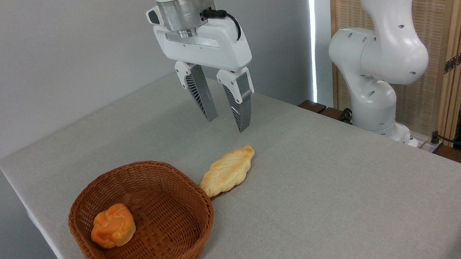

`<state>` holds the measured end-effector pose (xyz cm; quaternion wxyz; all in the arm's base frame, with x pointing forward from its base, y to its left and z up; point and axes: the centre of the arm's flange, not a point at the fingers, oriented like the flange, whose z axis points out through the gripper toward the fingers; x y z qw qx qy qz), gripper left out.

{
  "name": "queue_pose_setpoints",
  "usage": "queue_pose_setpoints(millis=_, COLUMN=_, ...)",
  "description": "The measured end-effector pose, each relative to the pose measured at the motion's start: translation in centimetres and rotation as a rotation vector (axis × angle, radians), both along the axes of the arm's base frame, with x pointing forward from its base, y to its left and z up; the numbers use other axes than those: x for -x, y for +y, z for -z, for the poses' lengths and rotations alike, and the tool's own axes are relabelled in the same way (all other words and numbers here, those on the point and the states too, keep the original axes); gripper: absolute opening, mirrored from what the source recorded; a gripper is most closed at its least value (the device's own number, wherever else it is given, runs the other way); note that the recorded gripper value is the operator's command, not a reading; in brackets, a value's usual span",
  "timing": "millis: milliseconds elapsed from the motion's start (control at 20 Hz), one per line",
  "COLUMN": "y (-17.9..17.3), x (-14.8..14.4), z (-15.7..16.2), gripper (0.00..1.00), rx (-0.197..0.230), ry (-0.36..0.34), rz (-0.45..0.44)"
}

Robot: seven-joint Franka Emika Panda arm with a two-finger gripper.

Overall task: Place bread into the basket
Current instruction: 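Move the open gripper over the elongated braided bread loaf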

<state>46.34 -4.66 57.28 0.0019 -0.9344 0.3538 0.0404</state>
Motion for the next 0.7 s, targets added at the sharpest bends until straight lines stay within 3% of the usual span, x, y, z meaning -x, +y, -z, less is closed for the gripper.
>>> queue_pose_setpoints(millis=700, y=1.5, x=4.9, z=4.1, gripper=1.00, rx=-0.005, ry=0.057, rz=-0.018)
